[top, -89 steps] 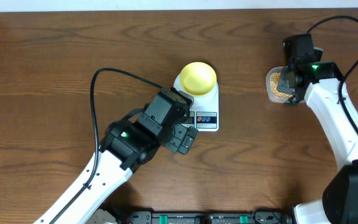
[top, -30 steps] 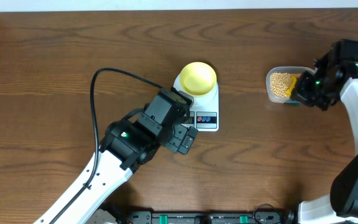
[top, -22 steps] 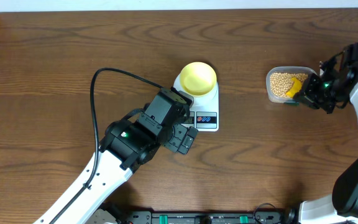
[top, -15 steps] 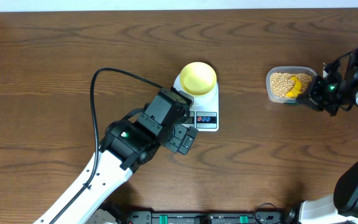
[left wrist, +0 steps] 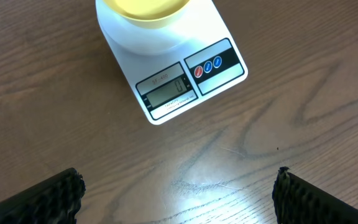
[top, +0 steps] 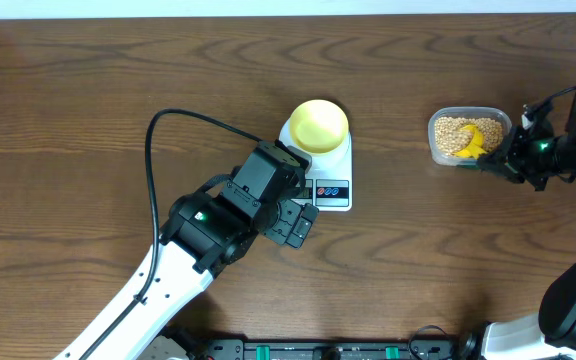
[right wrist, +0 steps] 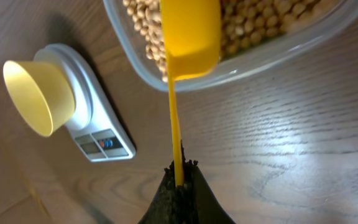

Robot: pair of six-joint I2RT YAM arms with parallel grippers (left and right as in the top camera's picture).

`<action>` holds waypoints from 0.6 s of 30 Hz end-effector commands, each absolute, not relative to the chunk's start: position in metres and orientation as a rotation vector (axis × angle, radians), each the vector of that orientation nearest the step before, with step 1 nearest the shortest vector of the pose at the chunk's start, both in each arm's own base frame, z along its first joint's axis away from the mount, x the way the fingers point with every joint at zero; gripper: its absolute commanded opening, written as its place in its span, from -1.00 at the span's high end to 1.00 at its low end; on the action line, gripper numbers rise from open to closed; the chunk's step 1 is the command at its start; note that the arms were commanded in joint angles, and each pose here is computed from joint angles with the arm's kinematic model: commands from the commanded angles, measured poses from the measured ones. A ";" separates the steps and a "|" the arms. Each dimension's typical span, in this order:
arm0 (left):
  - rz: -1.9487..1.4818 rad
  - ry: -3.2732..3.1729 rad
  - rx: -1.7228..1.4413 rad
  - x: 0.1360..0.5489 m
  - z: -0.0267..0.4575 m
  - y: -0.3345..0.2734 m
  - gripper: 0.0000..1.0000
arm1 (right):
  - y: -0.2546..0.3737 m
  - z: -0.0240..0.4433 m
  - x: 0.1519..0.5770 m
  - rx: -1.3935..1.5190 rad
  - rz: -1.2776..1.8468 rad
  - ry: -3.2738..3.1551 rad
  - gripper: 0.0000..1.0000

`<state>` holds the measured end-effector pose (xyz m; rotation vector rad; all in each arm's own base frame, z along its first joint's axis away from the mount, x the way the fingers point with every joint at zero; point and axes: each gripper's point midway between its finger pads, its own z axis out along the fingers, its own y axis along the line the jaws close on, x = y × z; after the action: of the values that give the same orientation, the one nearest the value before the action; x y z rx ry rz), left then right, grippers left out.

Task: Scoop item into bowl and weigh 50g on scale
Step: 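Drag the scoop through the soybeans to fill it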

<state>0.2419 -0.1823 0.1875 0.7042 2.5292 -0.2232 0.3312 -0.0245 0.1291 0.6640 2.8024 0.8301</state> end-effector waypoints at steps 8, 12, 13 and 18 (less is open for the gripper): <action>-0.225 2.507 0.704 0.245 0.196 -0.183 -0.98 | -0.026 0.132 0.331 0.643 0.913 2.765 0.98; -0.225 2.507 0.705 0.245 0.196 -0.183 -0.98 | -0.034 0.132 0.333 0.663 0.904 2.745 0.98; -0.225 2.507 0.705 0.245 0.196 -0.183 -0.98 | -0.036 0.132 0.333 0.669 0.901 2.739 0.98; -0.225 2.507 0.705 0.245 0.196 -0.183 -0.98 | -0.039 0.137 0.337 0.675 0.943 2.694 0.98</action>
<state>0.2419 -0.1823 0.1875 0.7042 2.5292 -0.2232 0.3357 -0.0412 0.1341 0.6915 2.7280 0.8698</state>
